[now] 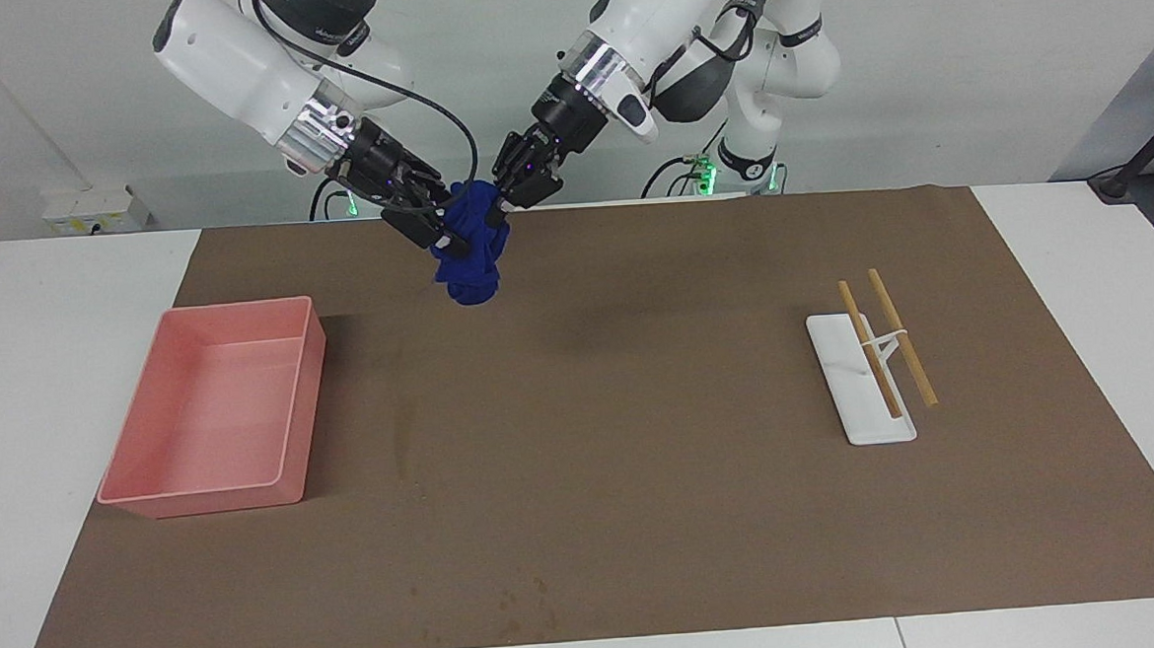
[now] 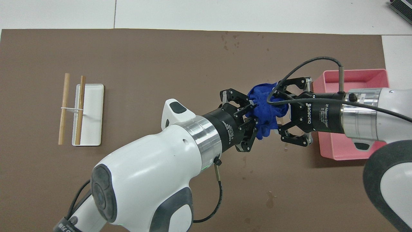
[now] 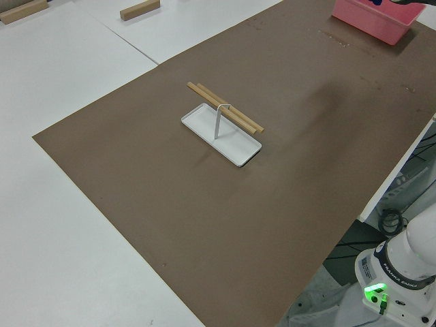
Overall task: Wipe water with towel using both arms
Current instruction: 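Grasp the blue cloth with the right gripper from the left gripper, then pull the cloth away with the right gripper while the left gripper withdraws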
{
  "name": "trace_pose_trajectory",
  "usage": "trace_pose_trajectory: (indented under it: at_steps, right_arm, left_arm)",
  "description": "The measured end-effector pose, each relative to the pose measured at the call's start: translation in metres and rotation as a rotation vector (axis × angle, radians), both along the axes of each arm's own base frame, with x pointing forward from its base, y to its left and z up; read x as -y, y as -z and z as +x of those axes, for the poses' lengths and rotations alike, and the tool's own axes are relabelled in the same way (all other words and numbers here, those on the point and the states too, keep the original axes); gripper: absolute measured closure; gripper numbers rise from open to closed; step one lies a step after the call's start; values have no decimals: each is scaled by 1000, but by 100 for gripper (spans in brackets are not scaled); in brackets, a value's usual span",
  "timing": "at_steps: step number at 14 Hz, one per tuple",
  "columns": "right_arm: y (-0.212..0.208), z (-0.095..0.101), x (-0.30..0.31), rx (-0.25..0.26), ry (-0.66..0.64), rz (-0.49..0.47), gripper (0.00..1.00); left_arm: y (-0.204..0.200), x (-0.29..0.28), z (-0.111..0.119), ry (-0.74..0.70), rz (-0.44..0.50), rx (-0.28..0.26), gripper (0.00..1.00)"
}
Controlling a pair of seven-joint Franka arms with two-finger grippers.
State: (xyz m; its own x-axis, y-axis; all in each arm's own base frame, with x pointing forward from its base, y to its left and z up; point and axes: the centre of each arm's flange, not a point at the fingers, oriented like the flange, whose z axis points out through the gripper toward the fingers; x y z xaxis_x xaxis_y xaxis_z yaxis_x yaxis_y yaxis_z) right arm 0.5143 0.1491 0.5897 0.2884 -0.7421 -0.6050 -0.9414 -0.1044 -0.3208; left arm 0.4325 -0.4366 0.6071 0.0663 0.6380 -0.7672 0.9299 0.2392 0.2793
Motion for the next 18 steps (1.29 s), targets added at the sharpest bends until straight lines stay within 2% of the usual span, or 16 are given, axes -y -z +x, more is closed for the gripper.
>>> trace_pose_trajectory:
  at_steps: [3,4,5,6,7,9,11,13,15,18]
  right_arm:
    - [0,0,1,38,-40,-10,62]
    - [0,1,2,57,-58,-15,70]
    - [0,1,3,79,-83,-20,70]
    - [1,0,2,100,-116,-27,70]
    - [2,-1,1,122,-163,-41,70]
    - [7,-5,0,173,-293,-109,77]
    - [16,-13,-1,195,-456,-195,77]
    - [24,-20,0,208,-606,-251,77]
    - [28,-25,4,244,-744,-309,77]
    - [32,-30,15,323,-993,-441,77]
  left_arm:
    - [1,1,-1,3,1,-2,82]
    - [1,1,-1,3,2,-2,82]
    - [1,1,-1,3,2,-2,82]
    - [1,1,-1,2,1,-2,75]
    - [1,0,0,0,2,-2,64]
    - [3,-5,4,-10,5,-5,43]
    - [6,-25,23,-46,18,-3,20]
    - [10,-64,56,-46,107,28,1]
    - [16,-101,80,38,265,79,0]
    - [28,-139,93,268,453,148,0]
